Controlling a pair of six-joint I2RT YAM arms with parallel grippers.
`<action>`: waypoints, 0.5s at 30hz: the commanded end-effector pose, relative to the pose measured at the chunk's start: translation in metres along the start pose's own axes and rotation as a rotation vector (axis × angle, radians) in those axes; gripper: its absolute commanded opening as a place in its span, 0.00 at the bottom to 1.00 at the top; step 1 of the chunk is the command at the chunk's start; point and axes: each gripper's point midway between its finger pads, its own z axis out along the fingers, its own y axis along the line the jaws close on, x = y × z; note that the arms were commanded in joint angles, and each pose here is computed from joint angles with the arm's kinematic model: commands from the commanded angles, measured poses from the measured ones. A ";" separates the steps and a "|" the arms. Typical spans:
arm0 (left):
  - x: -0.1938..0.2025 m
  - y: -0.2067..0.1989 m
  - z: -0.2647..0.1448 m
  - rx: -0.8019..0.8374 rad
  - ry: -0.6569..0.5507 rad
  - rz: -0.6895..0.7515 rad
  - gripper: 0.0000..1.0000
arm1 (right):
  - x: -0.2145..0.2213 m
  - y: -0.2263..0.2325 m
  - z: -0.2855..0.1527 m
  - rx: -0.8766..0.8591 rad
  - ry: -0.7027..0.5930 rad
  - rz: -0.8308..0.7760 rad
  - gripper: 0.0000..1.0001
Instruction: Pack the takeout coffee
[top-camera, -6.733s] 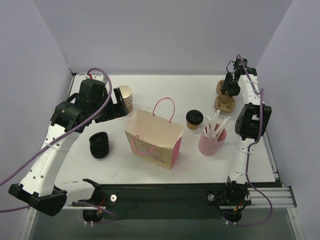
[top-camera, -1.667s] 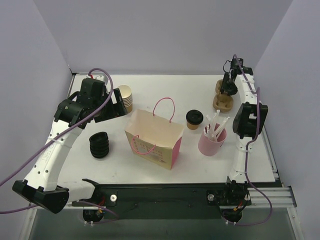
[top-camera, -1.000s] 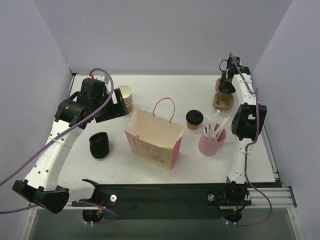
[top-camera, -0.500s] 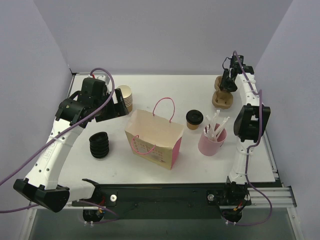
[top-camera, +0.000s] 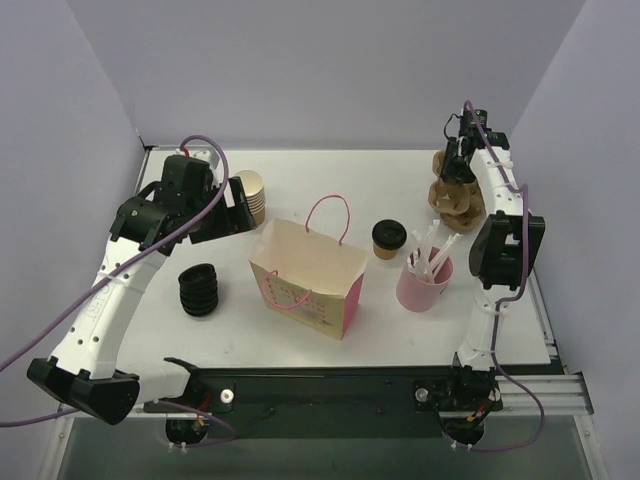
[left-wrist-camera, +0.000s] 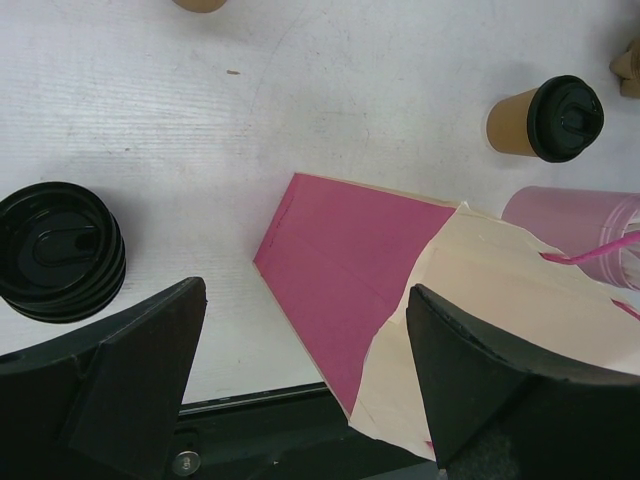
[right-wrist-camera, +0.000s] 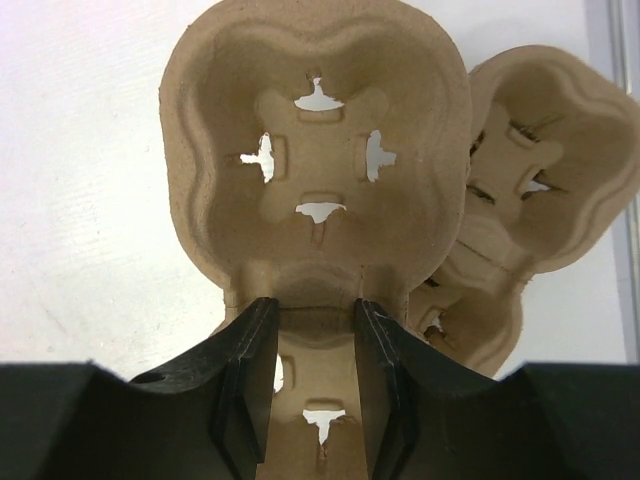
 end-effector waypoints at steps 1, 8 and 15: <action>-0.015 -0.008 -0.002 0.039 -0.053 0.016 0.91 | -0.030 -0.011 -0.039 0.021 -0.078 0.036 0.25; -0.020 -0.010 -0.003 0.045 -0.067 0.031 0.92 | -0.072 0.015 -0.099 -0.120 -0.212 0.069 0.25; -0.021 -0.018 -0.007 0.102 -0.082 0.040 0.92 | -0.090 0.069 -0.222 -0.378 -0.388 0.023 0.25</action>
